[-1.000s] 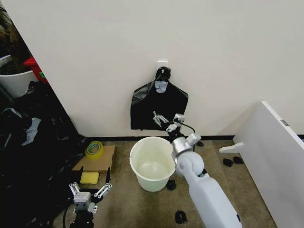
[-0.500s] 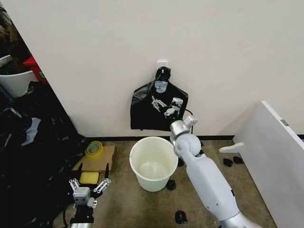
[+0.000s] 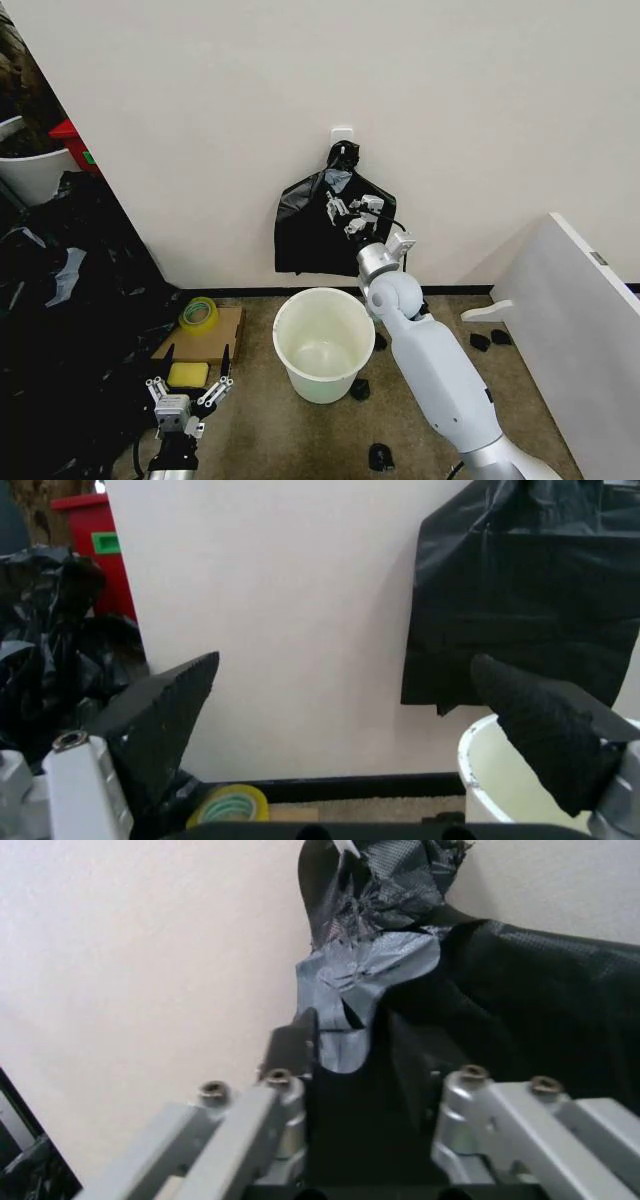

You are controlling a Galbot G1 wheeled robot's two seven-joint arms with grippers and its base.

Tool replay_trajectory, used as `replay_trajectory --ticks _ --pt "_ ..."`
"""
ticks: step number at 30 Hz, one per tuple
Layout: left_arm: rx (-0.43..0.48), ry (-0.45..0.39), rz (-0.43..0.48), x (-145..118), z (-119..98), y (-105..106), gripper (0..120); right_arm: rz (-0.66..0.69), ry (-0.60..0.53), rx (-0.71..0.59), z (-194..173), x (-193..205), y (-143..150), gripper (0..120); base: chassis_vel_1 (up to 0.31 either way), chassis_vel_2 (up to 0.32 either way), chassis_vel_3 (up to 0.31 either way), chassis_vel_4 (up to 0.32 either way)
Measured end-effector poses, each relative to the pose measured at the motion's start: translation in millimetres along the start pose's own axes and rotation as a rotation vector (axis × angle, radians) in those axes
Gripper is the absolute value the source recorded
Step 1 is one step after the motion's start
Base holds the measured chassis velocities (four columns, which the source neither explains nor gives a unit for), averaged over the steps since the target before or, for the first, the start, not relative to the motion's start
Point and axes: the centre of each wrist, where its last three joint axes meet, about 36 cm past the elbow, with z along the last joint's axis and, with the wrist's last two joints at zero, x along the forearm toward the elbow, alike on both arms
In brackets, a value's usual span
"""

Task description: Place the garbage bag over the trash bin.

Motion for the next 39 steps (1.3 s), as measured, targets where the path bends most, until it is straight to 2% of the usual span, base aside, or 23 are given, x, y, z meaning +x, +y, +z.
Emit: replay_trajectory --ticks 1,5,11,15,18,19,23,27,31,39 --pt "0.0 0.0 0.0 0.0 0.0 0.0 99 0.0 0.0 0.0 0.0 0.0 0.0 19 0.0 0.0 0.0 0.0" --pt "0.004 0.0 -0.002 0.2 0.0 -1.4 99 0.004 -0.001 0.002 1.1 0.9 -1.0 1 0.0 0.0 0.0 0.0" --pt "0.005 -0.001 -0.002 0.1 -0.4 -2.5 99 0.014 -0.002 0.007 1.3 5.5 -1.7 0 0.0 0.0 0.0 0.0" --pt "0.006 -0.003 -0.002 -0.7 -0.4 -3.5 99 0.015 0.008 0.015 3.9 26.0 -0.1 0 0.0 0.0 0.0 0.0" --pt "0.009 -0.001 0.002 -0.8 0.9 -5.4 99 0.0 0.038 0.052 10.4 69.8 1.9 0 0.0 0.0 0.0 0.0" --pt "0.009 -0.001 0.002 -0.8 0.9 -5.4 99 0.0 0.038 0.052 10.4 69.8 1.9 0 0.0 0.0 0.0 0.0" --pt "0.009 0.002 0.004 -0.9 3.2 -5.4 99 -0.046 0.058 0.143 9.4 123.5 10.4 0 0.0 0.0 0.0 0.0" --pt "0.011 0.001 0.007 -2.1 4.1 -6.3 99 -0.074 0.058 0.177 7.6 141.6 18.7 0 0.0 0.0 0.0 0.0" --pt "0.016 -0.006 0.009 -5.1 4.9 -8.0 99 -0.098 0.077 0.237 14.9 184.0 33.1 0 0.0 0.0 0.0 0.0" --pt "0.017 -0.006 0.012 -7.6 8.2 -6.3 99 -0.119 0.114 0.284 23.6 232.0 45.0 0 0.0 0.0 0.0 0.0"
